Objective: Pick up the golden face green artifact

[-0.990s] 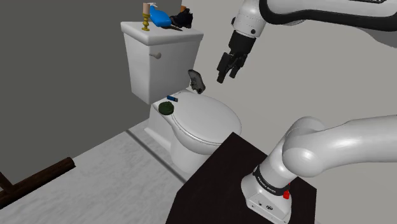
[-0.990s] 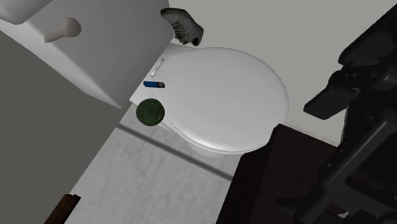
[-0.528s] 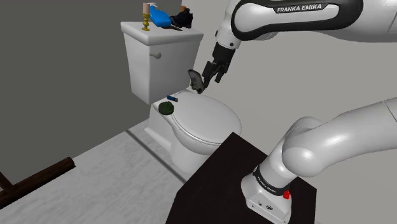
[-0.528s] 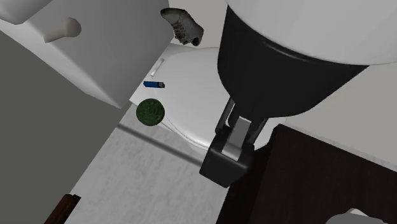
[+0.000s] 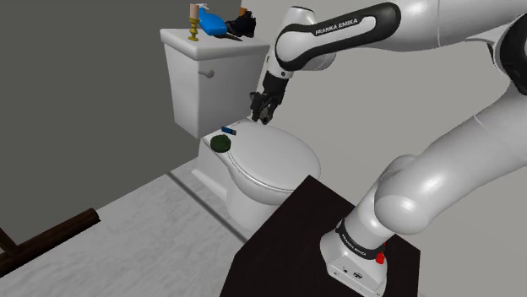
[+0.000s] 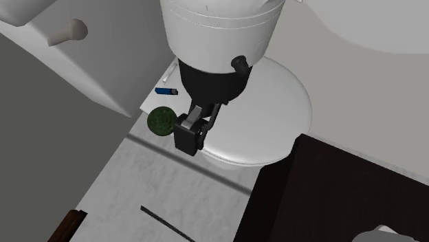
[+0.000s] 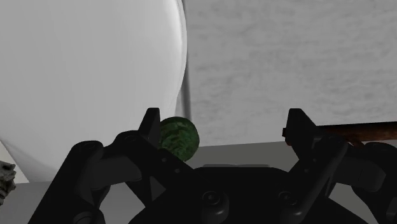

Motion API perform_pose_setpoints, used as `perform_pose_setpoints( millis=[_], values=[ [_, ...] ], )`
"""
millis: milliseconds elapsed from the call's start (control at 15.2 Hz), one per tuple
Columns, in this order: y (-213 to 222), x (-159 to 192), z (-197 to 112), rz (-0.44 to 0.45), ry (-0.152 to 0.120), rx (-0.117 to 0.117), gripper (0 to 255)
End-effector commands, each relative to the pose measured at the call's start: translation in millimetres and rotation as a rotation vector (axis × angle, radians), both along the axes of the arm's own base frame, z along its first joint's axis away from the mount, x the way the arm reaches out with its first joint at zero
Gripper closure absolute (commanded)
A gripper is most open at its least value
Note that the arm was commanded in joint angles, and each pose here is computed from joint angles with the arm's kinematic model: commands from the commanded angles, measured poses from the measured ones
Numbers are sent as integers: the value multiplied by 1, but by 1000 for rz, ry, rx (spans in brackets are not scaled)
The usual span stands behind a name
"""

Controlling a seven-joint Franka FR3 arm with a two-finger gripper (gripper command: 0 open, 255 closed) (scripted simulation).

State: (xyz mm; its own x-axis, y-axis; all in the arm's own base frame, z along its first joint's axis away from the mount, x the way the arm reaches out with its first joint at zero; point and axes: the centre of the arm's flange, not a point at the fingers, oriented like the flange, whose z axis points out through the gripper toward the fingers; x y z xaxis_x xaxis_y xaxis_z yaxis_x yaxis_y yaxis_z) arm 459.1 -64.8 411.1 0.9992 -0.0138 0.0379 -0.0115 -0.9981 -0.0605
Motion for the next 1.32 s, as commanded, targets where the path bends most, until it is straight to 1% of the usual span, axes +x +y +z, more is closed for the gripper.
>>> perform_pose_setpoints(
  millis=[0,1254],
  values=[
    [-8,17,-18,4,-5,5,0],
    [-66,192,-187,40,-38,59,0]
  ],
)
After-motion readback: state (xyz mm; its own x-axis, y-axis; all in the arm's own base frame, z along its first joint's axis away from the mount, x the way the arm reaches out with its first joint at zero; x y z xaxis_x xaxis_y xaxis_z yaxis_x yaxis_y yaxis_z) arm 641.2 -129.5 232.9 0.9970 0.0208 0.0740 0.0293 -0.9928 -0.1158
